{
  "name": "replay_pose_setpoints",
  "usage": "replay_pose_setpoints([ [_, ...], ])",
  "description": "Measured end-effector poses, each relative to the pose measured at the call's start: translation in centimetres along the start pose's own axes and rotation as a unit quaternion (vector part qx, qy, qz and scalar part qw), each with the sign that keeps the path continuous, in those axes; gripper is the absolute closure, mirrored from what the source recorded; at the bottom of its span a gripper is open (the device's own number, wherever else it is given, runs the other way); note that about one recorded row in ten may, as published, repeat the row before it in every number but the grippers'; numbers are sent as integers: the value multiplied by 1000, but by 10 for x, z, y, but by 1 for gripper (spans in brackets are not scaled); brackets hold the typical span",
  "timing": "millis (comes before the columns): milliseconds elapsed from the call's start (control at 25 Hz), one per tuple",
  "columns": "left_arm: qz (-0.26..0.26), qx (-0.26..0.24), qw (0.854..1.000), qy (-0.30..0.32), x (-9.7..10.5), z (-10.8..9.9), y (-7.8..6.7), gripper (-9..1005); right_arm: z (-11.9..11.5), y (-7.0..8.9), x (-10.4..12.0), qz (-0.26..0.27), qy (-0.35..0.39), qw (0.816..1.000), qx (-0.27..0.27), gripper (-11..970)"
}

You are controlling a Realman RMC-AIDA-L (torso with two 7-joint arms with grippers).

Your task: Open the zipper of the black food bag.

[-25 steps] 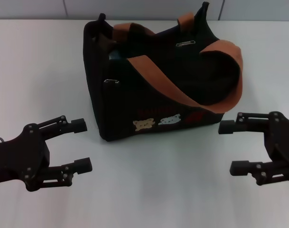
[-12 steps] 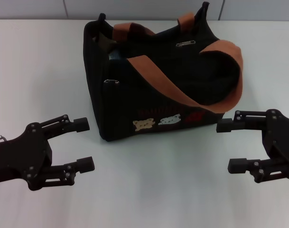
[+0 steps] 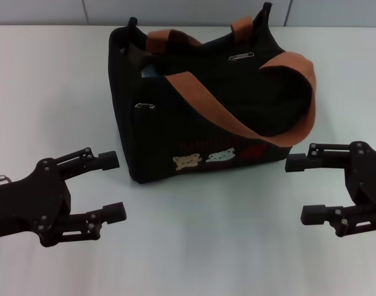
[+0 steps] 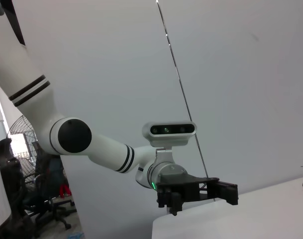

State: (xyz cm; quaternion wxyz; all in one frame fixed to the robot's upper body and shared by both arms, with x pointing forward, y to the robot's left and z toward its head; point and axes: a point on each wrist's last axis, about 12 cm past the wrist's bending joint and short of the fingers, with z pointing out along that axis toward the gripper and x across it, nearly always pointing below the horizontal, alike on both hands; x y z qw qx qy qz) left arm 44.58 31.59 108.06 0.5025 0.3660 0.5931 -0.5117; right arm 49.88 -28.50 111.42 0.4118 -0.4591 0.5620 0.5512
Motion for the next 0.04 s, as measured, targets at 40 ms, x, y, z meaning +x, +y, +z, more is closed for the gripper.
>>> replay_pose_setpoints([
  [40,0,2,1000,0,0,1,0,132,0,0,0,0,1,1000,0,182],
])
